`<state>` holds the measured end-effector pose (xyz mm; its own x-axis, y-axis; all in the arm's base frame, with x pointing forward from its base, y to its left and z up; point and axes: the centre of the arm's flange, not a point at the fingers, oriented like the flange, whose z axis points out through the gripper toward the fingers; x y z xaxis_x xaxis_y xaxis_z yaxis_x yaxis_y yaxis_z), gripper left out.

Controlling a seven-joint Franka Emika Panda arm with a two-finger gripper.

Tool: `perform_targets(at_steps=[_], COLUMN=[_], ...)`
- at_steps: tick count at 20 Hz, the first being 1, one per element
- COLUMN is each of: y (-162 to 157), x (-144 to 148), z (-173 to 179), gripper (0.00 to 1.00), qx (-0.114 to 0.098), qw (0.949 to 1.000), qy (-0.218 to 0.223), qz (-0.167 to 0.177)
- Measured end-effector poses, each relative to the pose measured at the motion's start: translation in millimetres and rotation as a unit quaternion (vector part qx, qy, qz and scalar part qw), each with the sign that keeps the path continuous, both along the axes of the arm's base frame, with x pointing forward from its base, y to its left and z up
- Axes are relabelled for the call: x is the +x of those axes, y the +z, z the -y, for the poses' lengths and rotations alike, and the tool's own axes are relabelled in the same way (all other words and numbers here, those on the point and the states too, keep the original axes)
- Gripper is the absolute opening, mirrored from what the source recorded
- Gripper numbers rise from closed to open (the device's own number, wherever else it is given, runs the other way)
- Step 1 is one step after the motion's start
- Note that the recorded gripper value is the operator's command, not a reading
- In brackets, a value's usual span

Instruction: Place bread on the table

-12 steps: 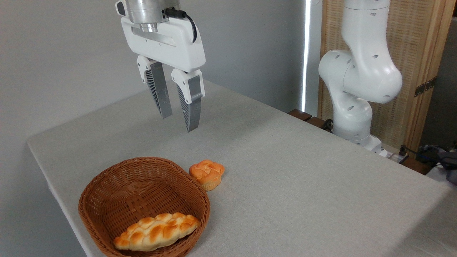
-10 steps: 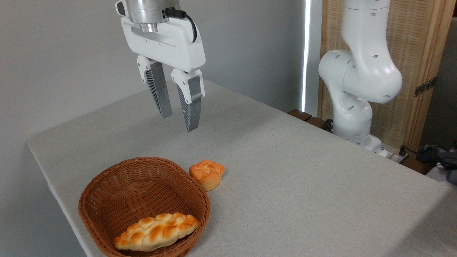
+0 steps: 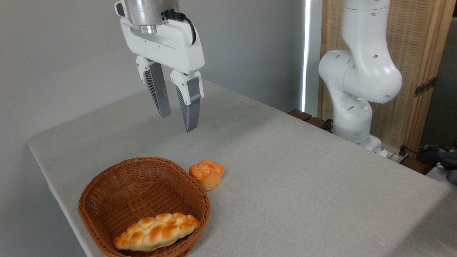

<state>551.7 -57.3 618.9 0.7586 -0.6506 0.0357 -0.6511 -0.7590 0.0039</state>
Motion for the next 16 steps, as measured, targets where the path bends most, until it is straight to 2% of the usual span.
perform_targets(at_steps=[5, 12, 16], y=[0, 2, -19], x=[0, 20, 36], z=[0, -6, -28], gripper=[1.0, 1.0, 1.0], qx=[0.0, -0.006, -0.006], qw=[1.0, 0.9976, 0.9949], qy=[0.0, 0.01, 0.031], qz=[0.0, 0.068, 0.095])
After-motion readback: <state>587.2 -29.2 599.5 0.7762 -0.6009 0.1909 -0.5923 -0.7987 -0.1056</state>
